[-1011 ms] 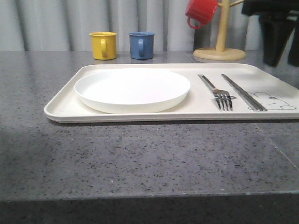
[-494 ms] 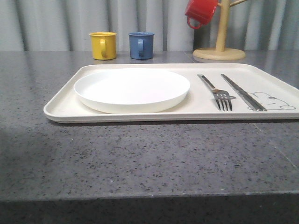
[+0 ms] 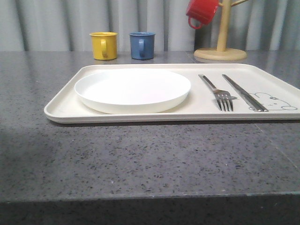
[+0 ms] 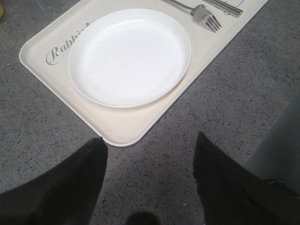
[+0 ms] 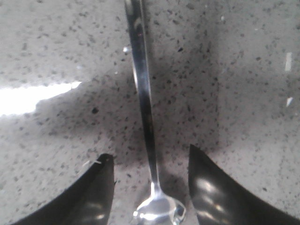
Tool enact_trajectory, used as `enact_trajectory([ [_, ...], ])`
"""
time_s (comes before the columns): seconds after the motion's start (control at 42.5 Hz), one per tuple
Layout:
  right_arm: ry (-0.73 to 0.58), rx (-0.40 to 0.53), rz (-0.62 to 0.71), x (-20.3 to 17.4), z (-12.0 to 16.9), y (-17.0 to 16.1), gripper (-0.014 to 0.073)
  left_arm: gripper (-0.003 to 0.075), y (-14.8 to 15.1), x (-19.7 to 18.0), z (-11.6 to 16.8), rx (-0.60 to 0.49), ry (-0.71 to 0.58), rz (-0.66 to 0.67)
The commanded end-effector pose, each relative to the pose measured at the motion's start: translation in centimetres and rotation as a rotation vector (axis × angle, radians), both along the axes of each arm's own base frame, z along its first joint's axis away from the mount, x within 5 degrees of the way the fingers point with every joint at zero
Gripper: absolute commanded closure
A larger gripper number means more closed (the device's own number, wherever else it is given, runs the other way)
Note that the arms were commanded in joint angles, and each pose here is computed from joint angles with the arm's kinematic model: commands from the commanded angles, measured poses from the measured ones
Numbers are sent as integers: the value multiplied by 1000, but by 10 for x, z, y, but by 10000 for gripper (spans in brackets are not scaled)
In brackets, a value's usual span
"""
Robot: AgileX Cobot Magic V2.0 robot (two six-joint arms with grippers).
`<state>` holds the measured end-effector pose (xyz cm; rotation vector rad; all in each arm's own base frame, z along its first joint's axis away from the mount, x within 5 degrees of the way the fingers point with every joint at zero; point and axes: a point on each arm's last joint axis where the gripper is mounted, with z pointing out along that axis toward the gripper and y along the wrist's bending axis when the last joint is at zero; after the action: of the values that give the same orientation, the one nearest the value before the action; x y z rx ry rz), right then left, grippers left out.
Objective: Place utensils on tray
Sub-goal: 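Grasp the silver spoon with the right gripper and lift it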
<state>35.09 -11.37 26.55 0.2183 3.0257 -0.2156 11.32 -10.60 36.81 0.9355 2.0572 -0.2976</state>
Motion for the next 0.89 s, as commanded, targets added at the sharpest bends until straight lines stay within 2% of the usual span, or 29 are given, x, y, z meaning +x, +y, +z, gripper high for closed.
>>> enact_trajectory([
  [0.0, -1, -12, -3, -7, 18, -2, 201, 312, -3, 0, 14, -77, -67, -8],
  [0.094, -3, -5, -2, -5, 14, -2, 223, 312, -3, 0, 14, -77, -67, -8],
  [0.541, -13, 17, 5, -1, 10, -1, 610, 312, -3, 0, 14, -77, -67, -8],
  [0.729, -39, 36, 11, -4, 20, 7, 609, 312, -3, 0, 14, -77, -67, -8],
  [0.87, -118, 105, 47, -9, 42, 33, 609, 312, -3, 0, 14, -77, -67, -8],
])
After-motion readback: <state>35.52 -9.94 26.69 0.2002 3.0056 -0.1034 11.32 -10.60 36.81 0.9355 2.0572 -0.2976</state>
